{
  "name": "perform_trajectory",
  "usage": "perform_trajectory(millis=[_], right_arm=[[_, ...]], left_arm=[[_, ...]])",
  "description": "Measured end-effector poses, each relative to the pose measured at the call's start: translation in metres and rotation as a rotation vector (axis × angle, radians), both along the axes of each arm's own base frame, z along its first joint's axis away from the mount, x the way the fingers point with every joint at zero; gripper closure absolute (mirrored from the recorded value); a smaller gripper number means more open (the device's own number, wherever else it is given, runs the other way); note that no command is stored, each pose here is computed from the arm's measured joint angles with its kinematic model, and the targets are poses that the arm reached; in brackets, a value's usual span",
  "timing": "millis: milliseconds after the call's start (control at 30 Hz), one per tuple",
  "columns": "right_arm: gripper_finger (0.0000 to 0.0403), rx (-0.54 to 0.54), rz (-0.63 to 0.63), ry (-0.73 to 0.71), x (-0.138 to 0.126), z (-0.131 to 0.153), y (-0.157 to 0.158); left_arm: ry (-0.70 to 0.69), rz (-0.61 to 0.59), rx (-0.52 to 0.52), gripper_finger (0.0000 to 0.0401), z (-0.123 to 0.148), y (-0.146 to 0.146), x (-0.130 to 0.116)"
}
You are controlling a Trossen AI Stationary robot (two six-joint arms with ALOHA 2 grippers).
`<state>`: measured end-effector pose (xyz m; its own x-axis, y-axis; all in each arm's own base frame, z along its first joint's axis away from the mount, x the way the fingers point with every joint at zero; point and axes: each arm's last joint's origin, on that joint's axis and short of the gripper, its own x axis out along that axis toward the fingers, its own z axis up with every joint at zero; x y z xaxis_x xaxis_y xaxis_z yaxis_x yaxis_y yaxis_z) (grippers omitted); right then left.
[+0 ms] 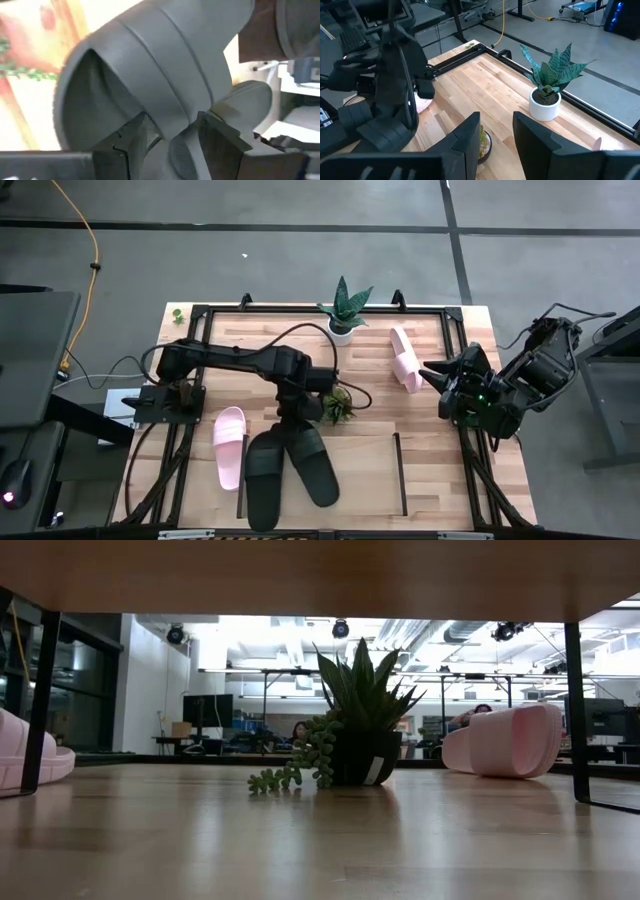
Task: Pick and place slides into the shelf
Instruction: Put the black slide on the shelf
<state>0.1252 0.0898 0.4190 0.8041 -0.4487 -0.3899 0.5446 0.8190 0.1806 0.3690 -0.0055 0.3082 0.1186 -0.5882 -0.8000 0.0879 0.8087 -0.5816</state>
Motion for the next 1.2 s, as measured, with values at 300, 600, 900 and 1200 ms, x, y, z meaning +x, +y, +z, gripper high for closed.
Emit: perform_trajectory(millis=[300, 600, 900, 1200], right_arm=[[0.0295, 0.004, -0.002, -0.002, 0.0, 0.0, 0.0], [0.0295, 0.091, 0.048, 0.041, 0.004, -0.002, 0.006], [0.0295, 0.102, 0.133, 0.13, 0.029, -0.015, 0.033], [0.0295, 0.101, 0.285, 0.112, 0.068, -0.012, 0.045]], left_arm=[[-0.152, 0.005, 0.135, 0.0242, 0.036, 0.004, 0.003], [-0.312, 0.224, 0.385, 0.025, 0.111, 0.005, -0.012], [-0.44, 0.44, 0.525, 0.032, 0.153, -0.021, -0.053], [-0.5, 0.594, 0.579, 0.0385, 0.169, -0.058, -0.081]])
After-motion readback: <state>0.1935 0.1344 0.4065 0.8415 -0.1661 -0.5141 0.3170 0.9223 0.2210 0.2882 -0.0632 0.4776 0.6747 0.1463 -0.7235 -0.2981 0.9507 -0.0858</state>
